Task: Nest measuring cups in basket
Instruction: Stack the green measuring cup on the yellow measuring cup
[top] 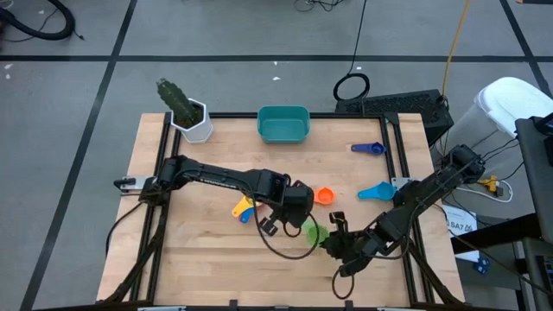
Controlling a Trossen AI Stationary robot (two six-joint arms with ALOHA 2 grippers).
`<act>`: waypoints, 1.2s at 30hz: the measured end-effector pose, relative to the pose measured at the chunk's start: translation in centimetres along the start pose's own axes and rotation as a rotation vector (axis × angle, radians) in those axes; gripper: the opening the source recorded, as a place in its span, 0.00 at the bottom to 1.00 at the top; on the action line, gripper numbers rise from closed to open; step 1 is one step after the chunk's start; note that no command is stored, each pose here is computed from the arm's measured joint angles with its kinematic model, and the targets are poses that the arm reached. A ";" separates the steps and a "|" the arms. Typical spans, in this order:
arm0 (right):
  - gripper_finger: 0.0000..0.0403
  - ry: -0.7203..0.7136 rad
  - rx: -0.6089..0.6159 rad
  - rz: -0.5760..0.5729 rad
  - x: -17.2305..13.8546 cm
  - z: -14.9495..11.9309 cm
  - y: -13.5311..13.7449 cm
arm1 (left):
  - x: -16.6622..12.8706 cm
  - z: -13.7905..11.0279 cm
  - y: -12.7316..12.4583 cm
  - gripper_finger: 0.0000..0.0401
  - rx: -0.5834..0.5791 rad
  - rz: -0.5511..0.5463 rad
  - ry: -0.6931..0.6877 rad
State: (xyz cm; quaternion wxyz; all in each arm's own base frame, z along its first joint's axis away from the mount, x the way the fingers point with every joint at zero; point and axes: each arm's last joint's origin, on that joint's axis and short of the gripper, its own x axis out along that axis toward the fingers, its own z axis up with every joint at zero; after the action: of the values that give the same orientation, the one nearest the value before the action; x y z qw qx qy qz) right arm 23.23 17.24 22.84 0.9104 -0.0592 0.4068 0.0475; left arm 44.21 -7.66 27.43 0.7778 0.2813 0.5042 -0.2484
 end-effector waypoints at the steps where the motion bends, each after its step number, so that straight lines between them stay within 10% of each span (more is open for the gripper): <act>1: 0.00 -0.001 0.000 -0.003 0.0 0.0 0.0 | 0.0 0.1 -0.2 0.10 0.022 -0.019 -0.005; 10: 0.00 -0.010 -0.009 -0.021 0.0 0.1 -0.1 | 0.4 1.1 -2.5 0.20 0.163 0.039 0.078; 16: 0.00 -0.022 0.000 -0.015 0.0 0.2 0.0 | 1.7 0.9 -2.3 0.45 0.143 0.232 0.169; 26: 0.00 -0.014 -0.002 -0.018 0.0 0.1 -0.1 | 3.4 0.5 -3.0 0.83 0.108 0.236 0.179; 36: 0.00 -0.017 0.006 -0.018 0.0 0.1 -0.1 | 3.3 2.4 -2.4 0.87 -0.030 0.343 -0.017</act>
State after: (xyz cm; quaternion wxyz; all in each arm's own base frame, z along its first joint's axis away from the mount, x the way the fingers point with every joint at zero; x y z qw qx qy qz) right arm 23.32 17.20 22.96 0.9143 -0.0597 0.3987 0.0385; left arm 45.33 -11.41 24.77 0.8170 0.3496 0.4459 -0.1068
